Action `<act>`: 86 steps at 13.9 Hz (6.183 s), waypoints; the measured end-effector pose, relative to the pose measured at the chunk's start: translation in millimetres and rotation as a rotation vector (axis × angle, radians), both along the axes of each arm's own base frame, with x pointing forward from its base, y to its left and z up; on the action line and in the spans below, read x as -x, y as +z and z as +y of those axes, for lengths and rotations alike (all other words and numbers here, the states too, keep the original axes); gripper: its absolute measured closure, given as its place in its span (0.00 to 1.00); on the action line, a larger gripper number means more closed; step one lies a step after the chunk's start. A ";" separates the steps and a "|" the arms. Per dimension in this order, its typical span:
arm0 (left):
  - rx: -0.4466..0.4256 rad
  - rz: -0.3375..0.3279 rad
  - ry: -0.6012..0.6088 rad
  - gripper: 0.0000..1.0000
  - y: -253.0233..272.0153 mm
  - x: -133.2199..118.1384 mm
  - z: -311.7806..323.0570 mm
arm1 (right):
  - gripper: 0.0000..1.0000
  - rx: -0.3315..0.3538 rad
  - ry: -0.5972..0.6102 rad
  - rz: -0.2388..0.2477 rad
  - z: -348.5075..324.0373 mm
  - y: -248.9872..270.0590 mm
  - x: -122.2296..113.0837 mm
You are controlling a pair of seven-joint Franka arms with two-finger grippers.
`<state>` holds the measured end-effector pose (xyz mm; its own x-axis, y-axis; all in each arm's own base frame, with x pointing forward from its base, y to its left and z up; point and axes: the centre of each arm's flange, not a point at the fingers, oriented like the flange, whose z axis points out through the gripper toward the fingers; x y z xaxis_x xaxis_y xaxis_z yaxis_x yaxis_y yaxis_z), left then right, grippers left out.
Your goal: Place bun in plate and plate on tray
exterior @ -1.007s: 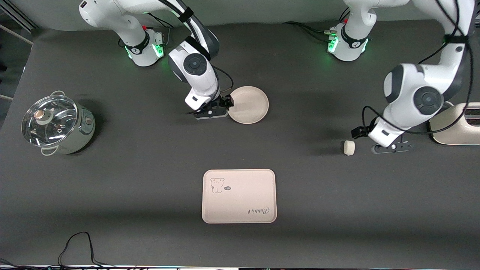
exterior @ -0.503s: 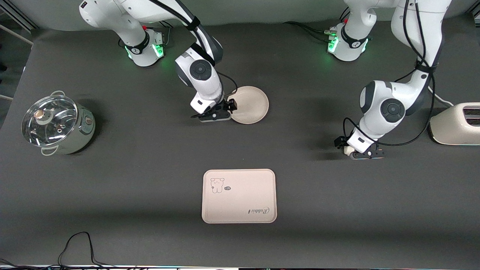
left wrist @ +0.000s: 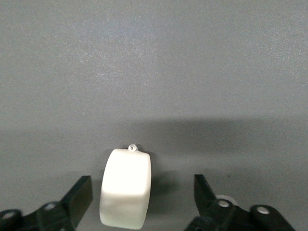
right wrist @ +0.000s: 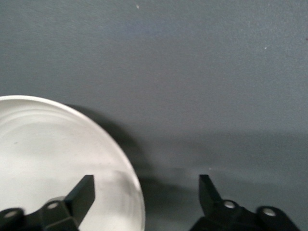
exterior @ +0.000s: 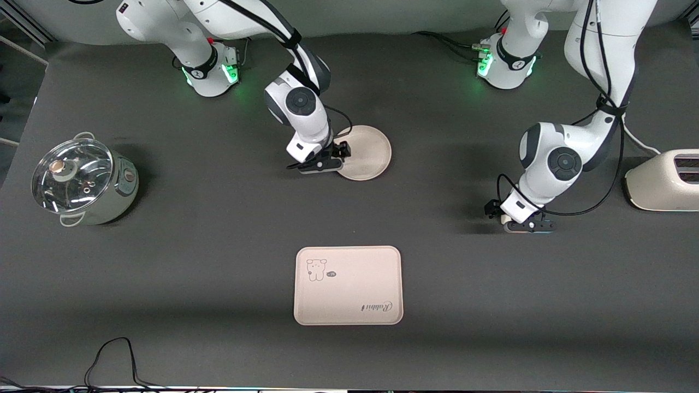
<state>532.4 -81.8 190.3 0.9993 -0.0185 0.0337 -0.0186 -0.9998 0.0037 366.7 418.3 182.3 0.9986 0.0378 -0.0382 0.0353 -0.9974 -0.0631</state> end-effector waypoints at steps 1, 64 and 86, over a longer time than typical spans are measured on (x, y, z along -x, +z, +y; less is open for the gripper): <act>0.000 0.000 -0.001 0.10 0.0 -0.1 0.5 | 0.19 0.003 -0.001 0.001 -0.8 -3.1 0.4; -0.035 0.055 0.237 0.00 252.6 -110.7 -44.3 | 0.77 -0.298 -0.181 -0.277 -55.7 47.7 -358.1; -0.074 0.087 0.246 0.00 368.9 -1.8 109.7 | 0.00 0.030 -0.061 0.036 -308.3 367.7 -206.3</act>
